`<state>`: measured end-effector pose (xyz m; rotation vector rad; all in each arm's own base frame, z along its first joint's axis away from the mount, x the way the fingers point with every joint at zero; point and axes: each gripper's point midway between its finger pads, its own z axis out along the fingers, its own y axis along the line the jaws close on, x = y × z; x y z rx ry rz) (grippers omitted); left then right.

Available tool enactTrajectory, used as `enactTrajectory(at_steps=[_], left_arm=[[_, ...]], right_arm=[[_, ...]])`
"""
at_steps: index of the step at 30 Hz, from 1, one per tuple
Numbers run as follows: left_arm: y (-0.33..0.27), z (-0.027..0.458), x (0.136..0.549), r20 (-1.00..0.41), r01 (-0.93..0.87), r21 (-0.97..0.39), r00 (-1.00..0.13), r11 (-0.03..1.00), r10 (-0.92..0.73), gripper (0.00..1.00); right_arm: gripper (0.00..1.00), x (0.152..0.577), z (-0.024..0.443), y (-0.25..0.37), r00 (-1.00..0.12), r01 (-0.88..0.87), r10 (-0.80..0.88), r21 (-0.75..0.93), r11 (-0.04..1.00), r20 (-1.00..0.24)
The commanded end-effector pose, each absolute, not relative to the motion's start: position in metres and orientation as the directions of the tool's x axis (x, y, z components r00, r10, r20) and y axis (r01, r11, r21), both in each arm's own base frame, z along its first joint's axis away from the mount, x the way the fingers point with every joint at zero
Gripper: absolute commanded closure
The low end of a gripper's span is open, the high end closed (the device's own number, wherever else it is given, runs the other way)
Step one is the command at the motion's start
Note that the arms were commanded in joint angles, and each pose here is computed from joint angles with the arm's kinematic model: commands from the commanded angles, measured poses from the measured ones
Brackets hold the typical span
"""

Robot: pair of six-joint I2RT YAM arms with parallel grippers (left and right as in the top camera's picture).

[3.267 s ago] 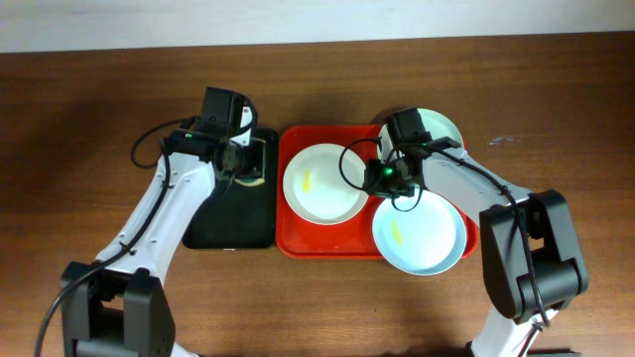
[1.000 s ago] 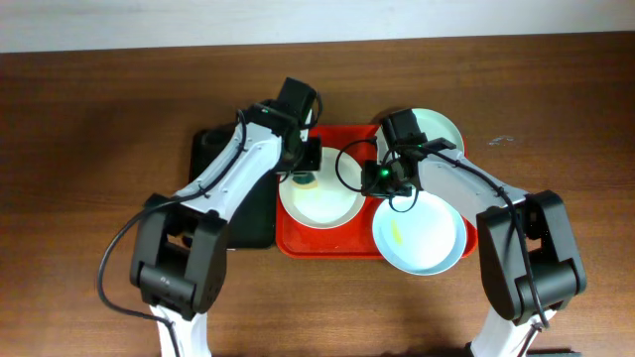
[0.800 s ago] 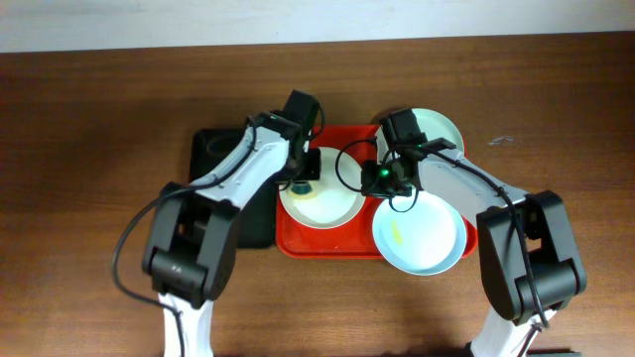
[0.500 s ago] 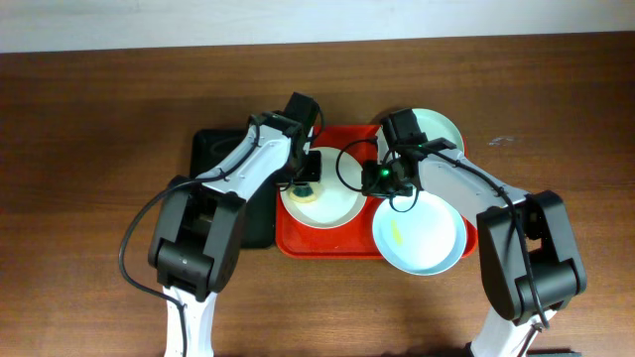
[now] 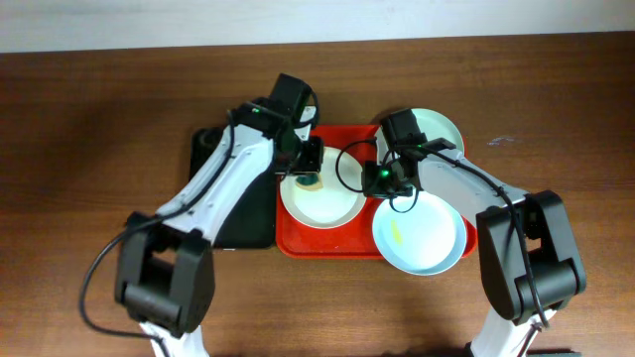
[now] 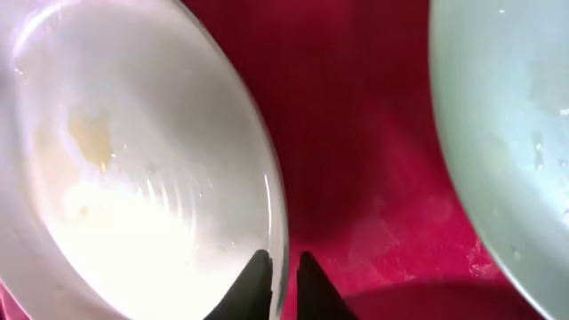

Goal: Clean dirty plates on tray and stack at the side
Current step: 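Scrub the white plate with the sponge while right gripper holds its rim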

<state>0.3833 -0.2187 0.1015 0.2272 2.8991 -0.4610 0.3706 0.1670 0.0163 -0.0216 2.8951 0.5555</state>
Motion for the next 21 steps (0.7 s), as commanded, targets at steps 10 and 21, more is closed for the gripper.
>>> enactTrajectory(at_steps=[10, 21], left_arm=[[-0.207, 0.038, 0.374, -0.078, 0.108, -0.156, -0.992, 0.982, 0.096, 1.0], [-0.235, -0.025, 0.342, 0.147, 0.079, -0.303, -0.981, 0.95, 0.128, 1.0]], right_arm=[[0.96, 0.365, 0.013, 0.171, -0.981, -0.097, -0.028, 0.358, 0.929, -0.192], [0.96, 0.365, 0.013, 0.171, -0.981, -0.097, -0.028, 0.358, 0.929, -0.192]])
